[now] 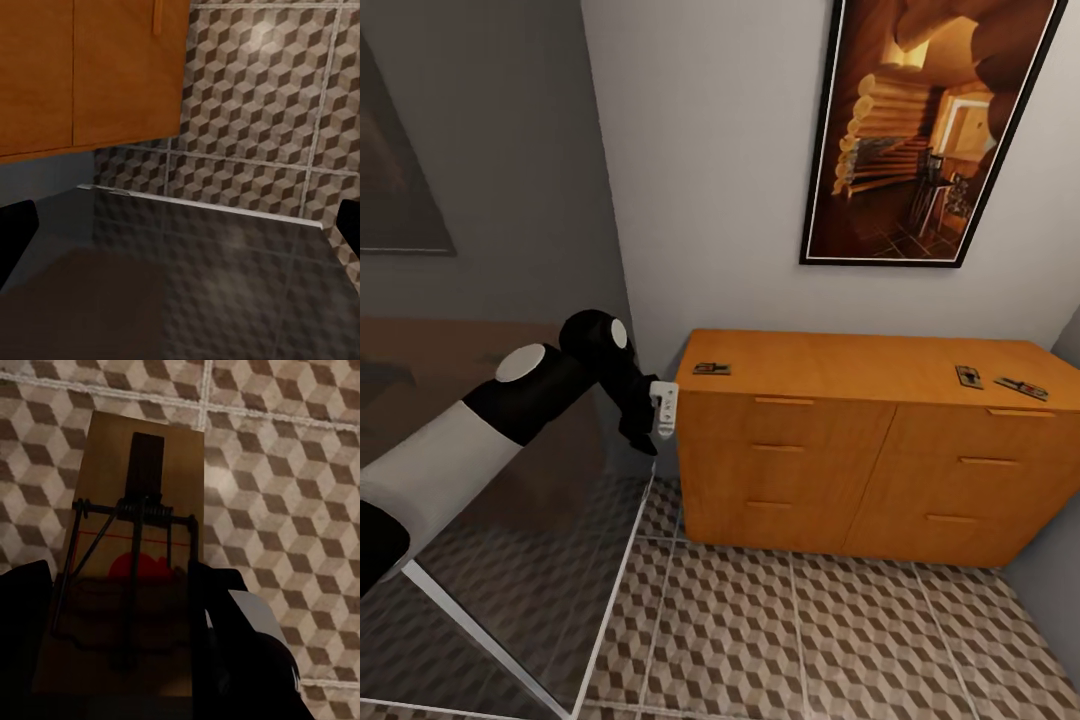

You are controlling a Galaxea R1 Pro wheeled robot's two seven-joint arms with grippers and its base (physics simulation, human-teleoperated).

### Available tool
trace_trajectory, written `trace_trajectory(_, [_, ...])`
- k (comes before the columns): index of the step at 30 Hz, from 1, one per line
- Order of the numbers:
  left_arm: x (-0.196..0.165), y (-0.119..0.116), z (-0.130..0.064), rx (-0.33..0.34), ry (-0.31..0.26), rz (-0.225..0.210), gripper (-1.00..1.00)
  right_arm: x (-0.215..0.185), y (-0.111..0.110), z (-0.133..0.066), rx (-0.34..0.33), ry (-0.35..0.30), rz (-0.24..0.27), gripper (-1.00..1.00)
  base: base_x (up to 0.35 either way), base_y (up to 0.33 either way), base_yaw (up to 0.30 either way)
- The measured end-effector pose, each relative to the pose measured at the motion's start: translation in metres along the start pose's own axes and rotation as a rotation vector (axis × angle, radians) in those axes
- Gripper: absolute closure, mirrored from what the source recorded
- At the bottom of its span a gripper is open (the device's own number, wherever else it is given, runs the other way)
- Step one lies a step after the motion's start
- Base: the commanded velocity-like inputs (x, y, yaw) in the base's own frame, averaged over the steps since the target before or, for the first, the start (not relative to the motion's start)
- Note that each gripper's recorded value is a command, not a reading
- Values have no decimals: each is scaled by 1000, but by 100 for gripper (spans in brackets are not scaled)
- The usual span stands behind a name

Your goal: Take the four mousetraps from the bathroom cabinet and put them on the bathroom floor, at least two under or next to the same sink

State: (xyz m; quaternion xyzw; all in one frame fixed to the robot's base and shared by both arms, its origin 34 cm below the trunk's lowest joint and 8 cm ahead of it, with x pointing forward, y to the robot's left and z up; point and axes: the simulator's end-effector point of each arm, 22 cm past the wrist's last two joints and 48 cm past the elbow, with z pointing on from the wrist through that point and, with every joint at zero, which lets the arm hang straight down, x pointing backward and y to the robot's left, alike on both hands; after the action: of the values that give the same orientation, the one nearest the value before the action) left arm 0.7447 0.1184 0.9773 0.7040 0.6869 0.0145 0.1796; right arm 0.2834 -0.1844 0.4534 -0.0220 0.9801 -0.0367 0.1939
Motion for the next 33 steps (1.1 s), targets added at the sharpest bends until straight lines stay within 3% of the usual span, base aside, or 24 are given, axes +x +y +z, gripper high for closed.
trace_trajectory(9, [-1,-1,0,0,0,3,-100,0,3,-1,-5,0,1,100,102,-176,0])
trace_trajectory(19, [3,0,-1,-3,3,-1,-100,0,16,-1,-69,0,1,100,157,-174,0])
trace_trajectory(33, [15,2,-1,-4,18,-18,-100,1,18,-1,-82,2,0,100,21,-18,0])
